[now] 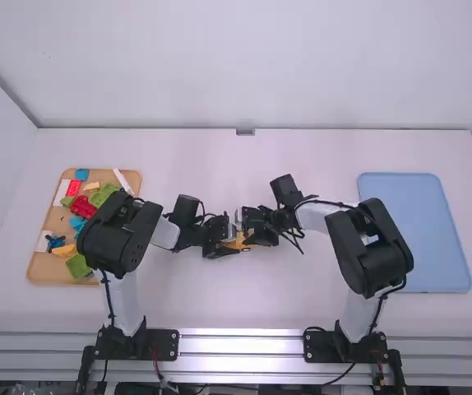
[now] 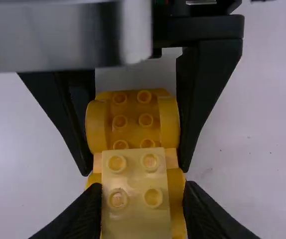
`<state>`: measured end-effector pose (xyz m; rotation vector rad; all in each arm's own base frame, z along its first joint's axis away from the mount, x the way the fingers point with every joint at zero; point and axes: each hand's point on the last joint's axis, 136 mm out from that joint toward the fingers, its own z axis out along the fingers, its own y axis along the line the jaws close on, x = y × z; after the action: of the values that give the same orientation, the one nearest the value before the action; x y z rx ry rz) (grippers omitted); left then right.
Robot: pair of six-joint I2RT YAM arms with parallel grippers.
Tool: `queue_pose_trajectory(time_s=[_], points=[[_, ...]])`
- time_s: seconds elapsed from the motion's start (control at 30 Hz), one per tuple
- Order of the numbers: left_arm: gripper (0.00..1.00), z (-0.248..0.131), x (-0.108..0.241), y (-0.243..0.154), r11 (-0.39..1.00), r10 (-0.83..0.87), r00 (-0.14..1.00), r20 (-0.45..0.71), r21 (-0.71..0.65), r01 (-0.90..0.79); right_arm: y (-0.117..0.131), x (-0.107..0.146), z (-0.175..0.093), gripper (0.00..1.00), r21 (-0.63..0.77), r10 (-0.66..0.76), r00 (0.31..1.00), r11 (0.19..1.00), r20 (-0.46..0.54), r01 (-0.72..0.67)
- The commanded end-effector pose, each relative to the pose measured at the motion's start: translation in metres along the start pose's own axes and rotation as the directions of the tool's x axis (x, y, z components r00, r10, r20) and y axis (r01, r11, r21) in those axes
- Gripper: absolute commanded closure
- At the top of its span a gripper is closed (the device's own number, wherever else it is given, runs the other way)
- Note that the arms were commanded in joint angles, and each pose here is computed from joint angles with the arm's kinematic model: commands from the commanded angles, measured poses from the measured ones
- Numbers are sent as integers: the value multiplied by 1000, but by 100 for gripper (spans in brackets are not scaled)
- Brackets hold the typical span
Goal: Assemble lego blocks to make yellow taxi
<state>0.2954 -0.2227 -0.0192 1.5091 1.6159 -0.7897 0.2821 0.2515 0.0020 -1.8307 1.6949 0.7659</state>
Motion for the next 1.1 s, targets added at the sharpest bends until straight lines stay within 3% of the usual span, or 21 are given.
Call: queue_pose_trajectory(time_s=[0.0, 0.13, 0.47, 0.63, 0.7, 0.73, 0.8, 0.87, 0.93, 1.07], points=[[48, 2, 8, -7, 999, -30, 999, -23, 16, 30, -3, 2, -4, 58, 20, -3, 1000, 1000, -18, 3], [48, 2, 8, -7, 999, -30, 999, -24, 16, 30, -1, -5, -5, 57, 4, -5, 1000, 1000, 18, 5], [44, 2, 9, -8, 999, -32, 999, -25, 17, 33, -1, -11, -21, 46, -44, -11, 1000, 999, 15, 11], [43, 2, 9, -8, 999, -35, 999, -26, 19, 36, 4, -25, -36, 46, -83, -56, 987, 994, 148, 68], [40, 2, 9, -8, 999, -36, 999, -27, 20, 36, 4, -30, -41, 52, -85, -52, 979, 994, 199, 70], [40, 2, 9, -9, 999, -38, 999, -28, 21, 38, 4, -34, -43, 61, -87, -46, 972, 994, 229, 67], [40, 2, 9, -9, 999, -38, 999, -27, 21, 39, 6, -41, -46, 87, -96, -47, 961, 993, 273, 75], [40, 2, 9, -9, 999, -39, 999, -28, 21, 39, 8, -43, -45, 99, -103, -48, 959, 992, 278, 80], [41, 2, 9, -9, 999, -38, 999, -28, 20, 38, 11, -41, -39, 100, -109, -61, 966, 990, 252, 91], [45, 2, 9, -9, 999, -39, 999, -28, 21, 39, 10, -29, -20, 100, -96, -58, 994, 993, 92, 67]])
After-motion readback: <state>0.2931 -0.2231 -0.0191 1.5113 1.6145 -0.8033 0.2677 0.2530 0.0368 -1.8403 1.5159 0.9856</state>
